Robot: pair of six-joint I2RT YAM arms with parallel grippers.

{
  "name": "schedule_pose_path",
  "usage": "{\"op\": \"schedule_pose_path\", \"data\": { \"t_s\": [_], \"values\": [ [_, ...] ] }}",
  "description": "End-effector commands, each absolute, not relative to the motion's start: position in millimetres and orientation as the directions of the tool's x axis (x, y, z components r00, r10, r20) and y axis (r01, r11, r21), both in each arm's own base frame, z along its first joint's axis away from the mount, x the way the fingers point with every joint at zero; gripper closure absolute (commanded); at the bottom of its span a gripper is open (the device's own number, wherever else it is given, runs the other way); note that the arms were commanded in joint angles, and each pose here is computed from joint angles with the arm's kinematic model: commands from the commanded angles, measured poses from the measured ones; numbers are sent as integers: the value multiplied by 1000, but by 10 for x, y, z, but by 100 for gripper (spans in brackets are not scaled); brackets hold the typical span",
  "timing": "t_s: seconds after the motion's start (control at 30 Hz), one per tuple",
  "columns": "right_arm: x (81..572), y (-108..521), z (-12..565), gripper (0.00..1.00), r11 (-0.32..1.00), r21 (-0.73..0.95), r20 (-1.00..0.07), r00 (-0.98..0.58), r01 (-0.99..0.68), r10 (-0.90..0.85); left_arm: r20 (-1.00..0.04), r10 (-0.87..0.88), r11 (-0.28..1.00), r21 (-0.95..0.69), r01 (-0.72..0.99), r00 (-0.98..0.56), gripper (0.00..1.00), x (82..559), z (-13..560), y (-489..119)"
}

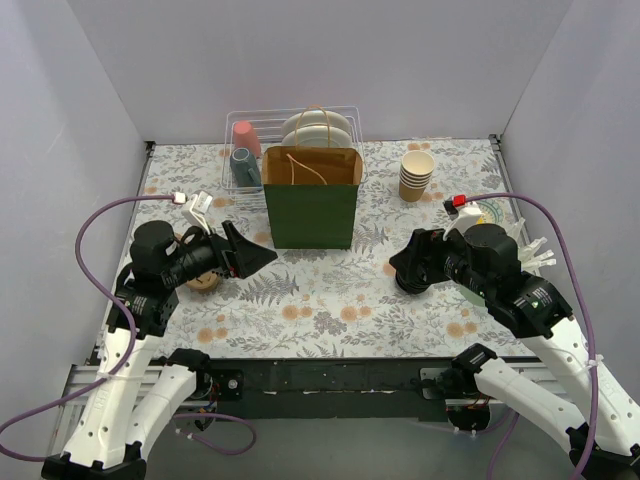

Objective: Pack the takeout coffee

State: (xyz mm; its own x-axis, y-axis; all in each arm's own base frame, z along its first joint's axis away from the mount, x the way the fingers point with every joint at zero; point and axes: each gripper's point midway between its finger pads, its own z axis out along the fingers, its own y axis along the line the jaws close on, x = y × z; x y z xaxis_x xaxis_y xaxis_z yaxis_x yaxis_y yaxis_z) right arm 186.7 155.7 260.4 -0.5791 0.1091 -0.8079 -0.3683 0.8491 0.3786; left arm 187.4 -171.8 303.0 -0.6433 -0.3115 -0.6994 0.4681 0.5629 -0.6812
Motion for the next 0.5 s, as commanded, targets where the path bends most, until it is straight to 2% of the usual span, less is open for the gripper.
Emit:
{"op": "schedule_pose_path", "data": {
  "t_s": [0.0,0.23,0.33,0.47],
  "values": [
    [1931,1585,2731,1,838,403,-824,-545,-368,156,-718,-314,564,-667,486,-621,2,1861,3072,-1703],
    [2155,1345,2753,3,915,328,-855,-486,-236,181,-733,-313,607,-643,467,-604,2,1916,3045,-1642],
    [2362,1205,2925,5,950,264,-899,-400,-166,180,-733,-337,650,-635,417,-591,2,1986,2998,-1563],
    [2715,979,3280,13,994,102,-960,-265,-49,85,-735,-357,680,-628,378,-577,2,2004,2972,-1489]
  ]
}}
